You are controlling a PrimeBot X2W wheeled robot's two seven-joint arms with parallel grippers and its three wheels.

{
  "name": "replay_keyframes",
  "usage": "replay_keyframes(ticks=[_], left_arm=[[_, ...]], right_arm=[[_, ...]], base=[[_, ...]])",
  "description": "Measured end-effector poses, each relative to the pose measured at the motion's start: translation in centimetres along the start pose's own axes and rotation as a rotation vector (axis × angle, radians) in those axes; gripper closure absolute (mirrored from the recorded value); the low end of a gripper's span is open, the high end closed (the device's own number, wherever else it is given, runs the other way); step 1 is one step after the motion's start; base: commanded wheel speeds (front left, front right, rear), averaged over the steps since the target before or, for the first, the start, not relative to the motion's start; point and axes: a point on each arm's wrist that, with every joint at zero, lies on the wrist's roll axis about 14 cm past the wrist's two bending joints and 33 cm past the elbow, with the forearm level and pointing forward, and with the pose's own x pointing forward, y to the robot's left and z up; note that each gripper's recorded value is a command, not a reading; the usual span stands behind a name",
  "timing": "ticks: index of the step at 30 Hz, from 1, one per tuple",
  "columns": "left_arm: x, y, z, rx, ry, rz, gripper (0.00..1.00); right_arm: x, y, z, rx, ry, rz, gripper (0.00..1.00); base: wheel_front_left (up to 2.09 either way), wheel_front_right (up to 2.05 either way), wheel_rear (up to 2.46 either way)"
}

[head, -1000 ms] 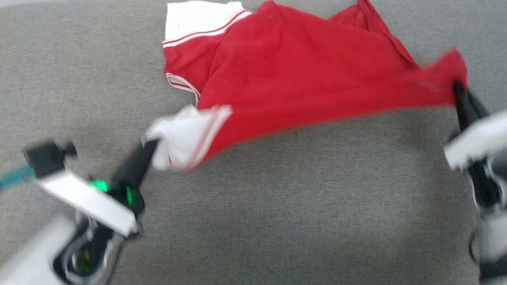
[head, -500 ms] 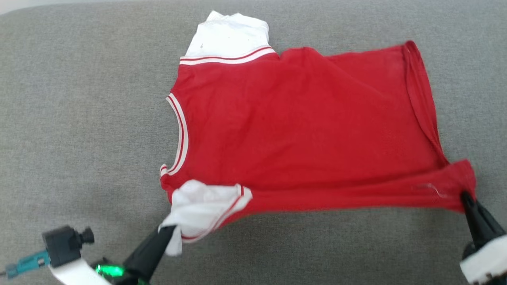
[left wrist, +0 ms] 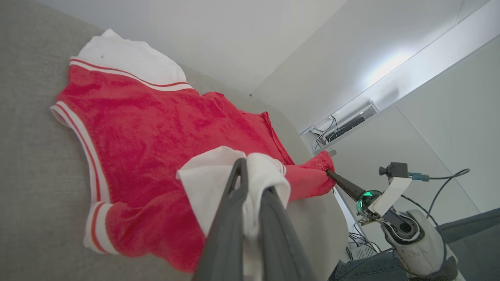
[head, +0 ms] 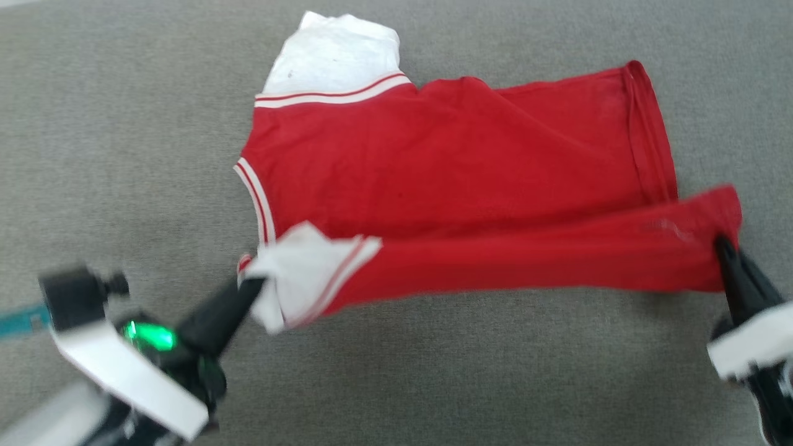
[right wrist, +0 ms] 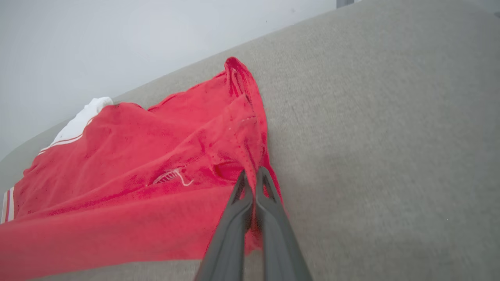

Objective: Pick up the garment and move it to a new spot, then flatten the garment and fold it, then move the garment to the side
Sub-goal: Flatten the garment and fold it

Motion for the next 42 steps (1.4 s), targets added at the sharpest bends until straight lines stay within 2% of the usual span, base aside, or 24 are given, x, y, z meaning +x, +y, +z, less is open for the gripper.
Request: replay_keyframes(ticks=[7,18,23,24,25,26,27,28,35,39,42], left_arm=[[4.0,1.7,2.6,0.037,0.023,-0.004,1.0],[6.3,7.5,0.3,-0.015,0.117,0.132,1.0],[6.3,9.3,-0.4,0.008,0.136,0.177,1.0],[6.2,9.4,-0.5,0.025,0.14,0.181,0.95],[6.1,9.5,-0.4,0.061,0.142,0.181,0.57],[5.9,9.7,-0.1,0.104,0.142,0.186,0.11],[5.7,9.8,0.1,0.152,0.148,0.183,0.0],[5.5,9.7,0.2,0.184,0.151,0.181,0.0],[3.8,7.8,2.9,0.444,0.165,0.122,0.0],[2.7,7.1,4.0,0.503,0.176,0.117,0.0],[1.3,6.7,2.2,0.486,0.3,0.122,0.0]], right_arm=[[3.7,0.6,0.1,0.011,0.023,0.009,1.0],[6.6,-0.2,-2.9,0.011,0.092,-0.021,1.0],[6.9,-0.3,-3.4,0.013,0.097,-0.023,1.0],[6.9,-0.1,-3.4,0.012,0.095,-0.02,1.0],[6.8,0.0,-3.4,0.01,0.093,-0.016,0.8],[6.8,0.2,-3.4,0.007,0.091,-0.011,0.58],[6.7,0.3,-3.3,0.004,0.086,-0.009,0.04],[6.6,0.3,-3.0,-0.004,0.079,-0.008,0.0],[5.0,0.0,-0.4,-0.046,0.001,-0.009,0.0],[4.2,0.1,1.0,-0.062,-0.04,-0.003,0.0],[3.5,0.6,2.0,-0.066,-0.073,0.008,0.0]], base=[[0.0,0.0,0.0],[0.0,0.0,0.0],[0.0,0.0,0.0],[0.0,0.0,0.0],[0.0,0.0,0.0],[0.0,0.0,0.0],[0.0,0.0,0.0],[0.0,0.0,0.0],[0.0,0.0,0.0],[0.0,0.0,0.0],[0.0,0.0,0.0]])
